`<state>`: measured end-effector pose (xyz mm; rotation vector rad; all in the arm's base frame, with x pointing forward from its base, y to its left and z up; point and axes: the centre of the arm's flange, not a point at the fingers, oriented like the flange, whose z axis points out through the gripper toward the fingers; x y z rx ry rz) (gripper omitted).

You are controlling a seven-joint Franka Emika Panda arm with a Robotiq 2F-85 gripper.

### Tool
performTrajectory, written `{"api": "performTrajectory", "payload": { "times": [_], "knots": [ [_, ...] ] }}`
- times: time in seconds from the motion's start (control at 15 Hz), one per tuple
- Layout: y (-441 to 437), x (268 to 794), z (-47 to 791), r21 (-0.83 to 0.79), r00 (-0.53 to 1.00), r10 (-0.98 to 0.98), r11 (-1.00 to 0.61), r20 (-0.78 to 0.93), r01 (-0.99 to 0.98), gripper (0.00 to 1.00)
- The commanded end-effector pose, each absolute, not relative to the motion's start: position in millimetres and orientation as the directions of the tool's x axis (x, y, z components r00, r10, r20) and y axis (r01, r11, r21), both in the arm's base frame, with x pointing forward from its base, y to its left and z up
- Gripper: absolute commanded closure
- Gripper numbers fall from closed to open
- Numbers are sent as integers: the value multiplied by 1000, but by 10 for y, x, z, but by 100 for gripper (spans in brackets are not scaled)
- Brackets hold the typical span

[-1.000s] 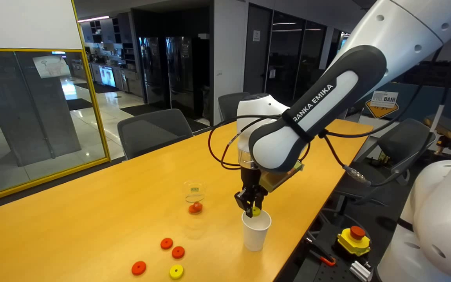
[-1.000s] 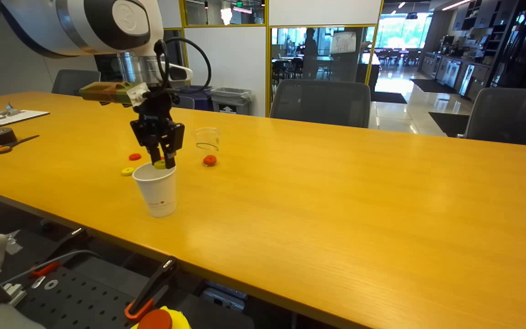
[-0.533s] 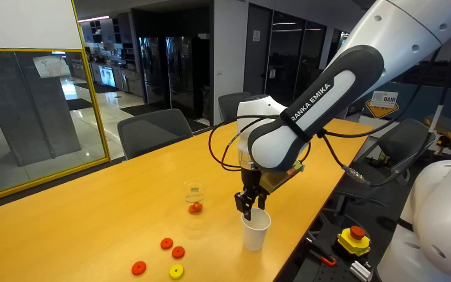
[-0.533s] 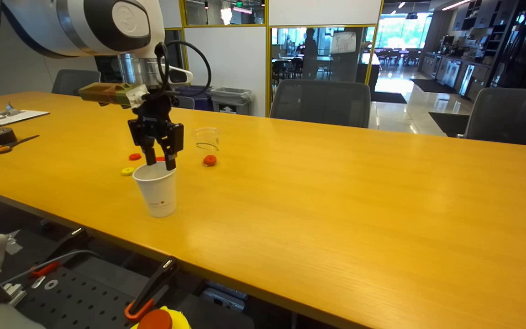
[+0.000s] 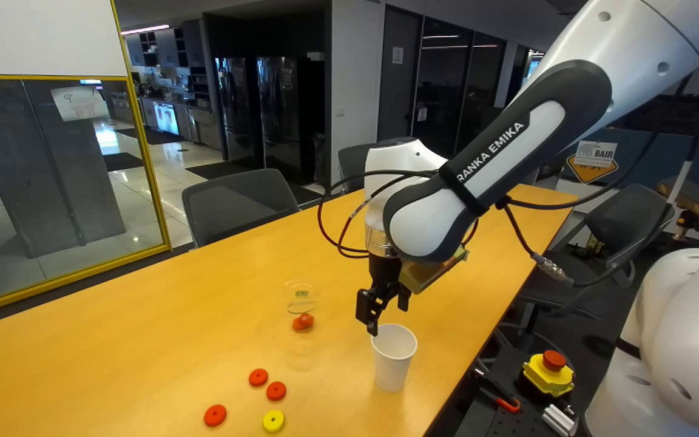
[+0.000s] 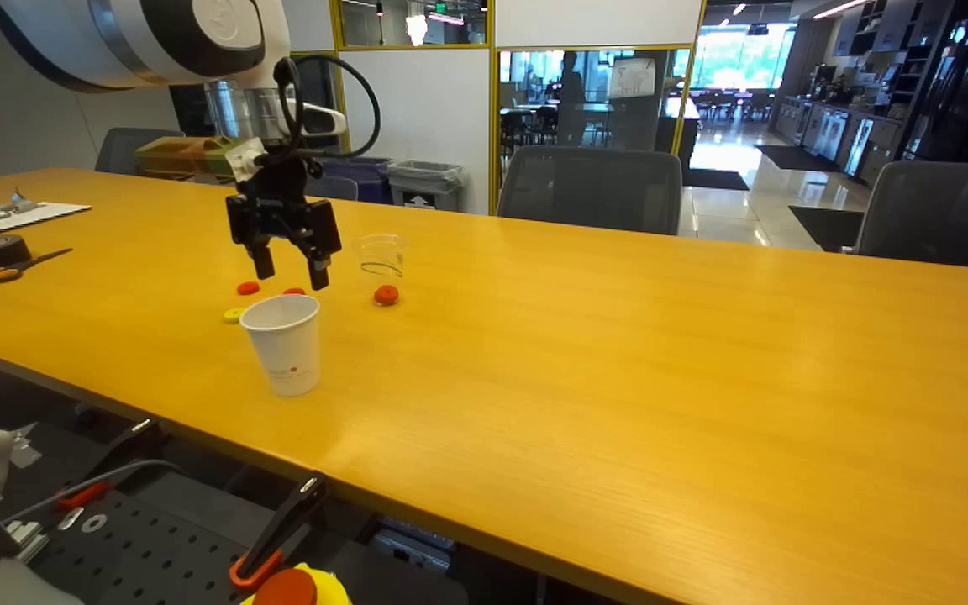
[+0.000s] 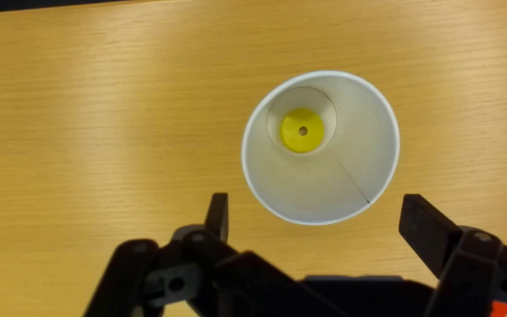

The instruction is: Pick up the orange and yellow objects and put them in the cups

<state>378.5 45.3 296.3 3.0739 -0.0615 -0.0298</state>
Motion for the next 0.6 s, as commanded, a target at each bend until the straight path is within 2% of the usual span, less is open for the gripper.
{"api": "performTrajectory", "payload": {
  "times": [0.0,0.53],
  "knots": [
    [748,3891,3220,82,1000,7,-997,28,5,0],
    [1592,4347,3082,50,993,100,-994,67,97,0]
  ]
}}
